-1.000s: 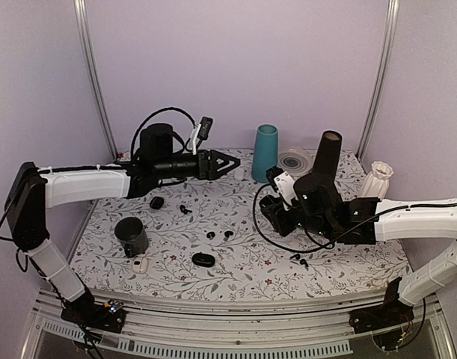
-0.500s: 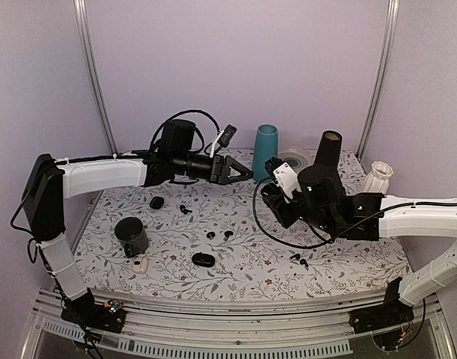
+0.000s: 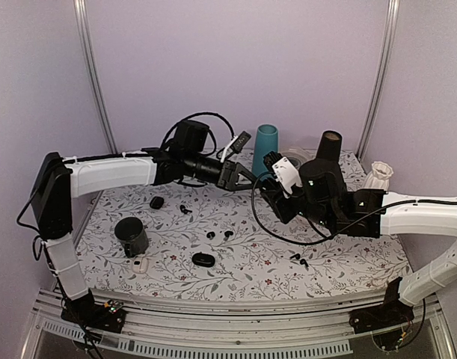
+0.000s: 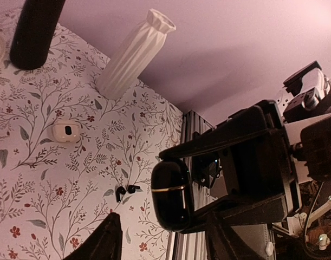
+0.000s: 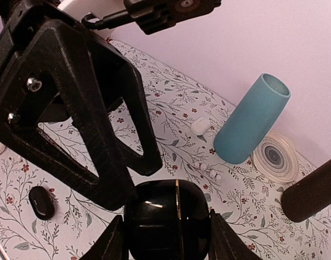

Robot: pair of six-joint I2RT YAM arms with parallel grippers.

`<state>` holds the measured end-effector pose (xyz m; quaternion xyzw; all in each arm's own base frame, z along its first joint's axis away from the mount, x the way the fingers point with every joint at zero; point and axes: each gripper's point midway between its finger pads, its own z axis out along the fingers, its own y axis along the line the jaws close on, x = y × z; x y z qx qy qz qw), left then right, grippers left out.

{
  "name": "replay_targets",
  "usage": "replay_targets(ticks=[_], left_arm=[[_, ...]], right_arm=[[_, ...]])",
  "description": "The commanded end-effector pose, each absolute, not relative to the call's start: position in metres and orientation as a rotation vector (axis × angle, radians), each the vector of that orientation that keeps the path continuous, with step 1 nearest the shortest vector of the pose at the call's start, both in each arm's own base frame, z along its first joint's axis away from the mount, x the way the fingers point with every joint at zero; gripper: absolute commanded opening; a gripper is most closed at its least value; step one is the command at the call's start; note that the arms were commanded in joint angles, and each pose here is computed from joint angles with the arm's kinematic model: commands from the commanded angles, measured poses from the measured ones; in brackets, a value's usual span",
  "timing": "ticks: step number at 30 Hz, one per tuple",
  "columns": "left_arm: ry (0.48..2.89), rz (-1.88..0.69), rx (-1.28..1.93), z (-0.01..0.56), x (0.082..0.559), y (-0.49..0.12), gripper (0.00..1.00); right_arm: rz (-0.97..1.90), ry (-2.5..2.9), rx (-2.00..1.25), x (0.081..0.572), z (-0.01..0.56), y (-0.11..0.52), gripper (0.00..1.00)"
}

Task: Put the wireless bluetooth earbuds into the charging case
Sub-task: Pass from the right arm to the left

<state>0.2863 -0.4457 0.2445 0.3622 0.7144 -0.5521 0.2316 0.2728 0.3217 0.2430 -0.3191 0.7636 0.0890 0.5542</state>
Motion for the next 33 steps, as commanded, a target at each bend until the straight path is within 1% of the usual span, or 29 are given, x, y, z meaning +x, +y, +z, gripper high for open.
replay_targets(ticks=[1,7,12,19,21,22,24,28,30,33], left_arm=[[1.943,-1.548,1.056,0.245,0.276,-0.458,0.52],[1.949,-1.563,1.07,0.243,0.275,-0.464,0.41],[1.943,-1.578,1.089,0.244,0.27,-0.469,0.34],[1.931,-1.605,1.109,0.247,0.267,-0.473,0.12],[1.927,-1.606,1.11,0.249,0.268,-0.473,0.03],[1.925,-1.606,1.111,0.249,0.268,-0.473,0.0],[1.916,-1.602,1.109,0.25,0.268,-0.472,0.0],[1.869,-1.576,1.085,0.26,0.271,-0.468,0.0],[1.835,-1.561,1.058,0.269,0.275,-0.462,0.0],[1.773,-1.532,1.001,0.286,0.283,-0.45,0.0]], right_arm=[[0.248,1.77,-0.75,0.27,0.262,0.329,0.21],[0.248,1.77,-0.757,0.269,0.262,0.331,0.21],[0.242,1.771,-0.765,0.269,0.26,0.332,0.21],[0.223,1.776,-0.765,0.272,0.257,0.334,0.21],[0.216,1.782,-0.764,0.272,0.254,0.333,0.22],[0.215,1.783,-0.76,0.273,0.254,0.333,0.23],[0.212,1.788,-0.747,0.273,0.254,0.332,0.29],[0.237,1.788,-0.7,0.274,0.258,0.329,0.53],[0.276,1.785,-0.681,0.273,0.263,0.329,0.66],[0.335,1.779,-0.667,0.271,0.269,0.33,0.8]])
